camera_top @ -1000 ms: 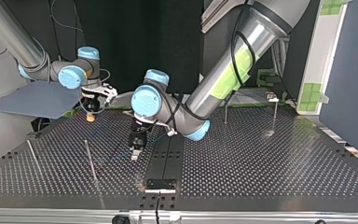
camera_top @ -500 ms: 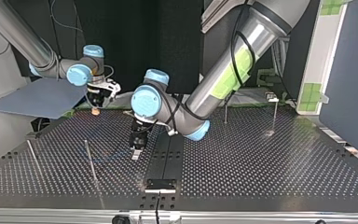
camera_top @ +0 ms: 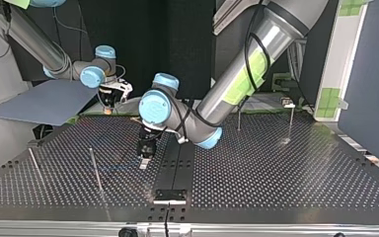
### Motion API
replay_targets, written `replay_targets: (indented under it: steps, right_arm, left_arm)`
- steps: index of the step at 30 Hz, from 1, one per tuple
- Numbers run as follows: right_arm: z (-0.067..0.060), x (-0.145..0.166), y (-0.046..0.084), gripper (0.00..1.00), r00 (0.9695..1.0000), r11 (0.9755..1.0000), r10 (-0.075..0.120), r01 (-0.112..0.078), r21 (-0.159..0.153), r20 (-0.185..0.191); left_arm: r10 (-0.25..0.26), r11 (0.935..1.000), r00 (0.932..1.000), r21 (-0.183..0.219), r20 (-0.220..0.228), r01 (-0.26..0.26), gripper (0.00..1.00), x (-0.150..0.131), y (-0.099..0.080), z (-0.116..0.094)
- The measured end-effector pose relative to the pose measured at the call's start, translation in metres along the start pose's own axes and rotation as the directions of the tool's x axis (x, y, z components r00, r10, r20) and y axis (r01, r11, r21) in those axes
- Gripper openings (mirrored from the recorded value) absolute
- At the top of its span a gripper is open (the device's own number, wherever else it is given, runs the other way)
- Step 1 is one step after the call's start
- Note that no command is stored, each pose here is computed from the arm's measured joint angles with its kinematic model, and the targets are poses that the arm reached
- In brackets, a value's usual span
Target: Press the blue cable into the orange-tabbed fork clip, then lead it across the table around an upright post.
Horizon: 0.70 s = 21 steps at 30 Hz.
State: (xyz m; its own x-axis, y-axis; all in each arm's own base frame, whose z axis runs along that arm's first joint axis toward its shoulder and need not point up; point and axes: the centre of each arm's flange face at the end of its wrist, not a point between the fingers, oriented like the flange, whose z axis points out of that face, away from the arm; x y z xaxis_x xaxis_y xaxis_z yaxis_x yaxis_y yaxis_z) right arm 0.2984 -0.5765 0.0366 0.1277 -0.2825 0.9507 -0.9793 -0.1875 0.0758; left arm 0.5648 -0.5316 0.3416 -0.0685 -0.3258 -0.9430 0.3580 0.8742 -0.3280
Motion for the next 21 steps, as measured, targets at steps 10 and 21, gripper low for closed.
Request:
replay_targets:
  steps: [10, 21]
  right_arm:
    - [0.007, -0.038, 0.003, 0.0, 0.9994, 0.9996, -0.001, 0.002, -0.03, 0.035]
    - [0.012, -0.077, 0.003, 0.0, 0.9977, 0.9989, -0.003, 0.006, -0.046, 0.067]
  left_arm:
    - [0.0, 1.0, 1.0, -0.001, 0.0, 0.0, 0.95, 0.0, 0.001, 0.0]
    - [0.0, 1.0, 1.0, -0.002, 0.001, 0.0, 0.95, -0.001, 0.001, 0.001]
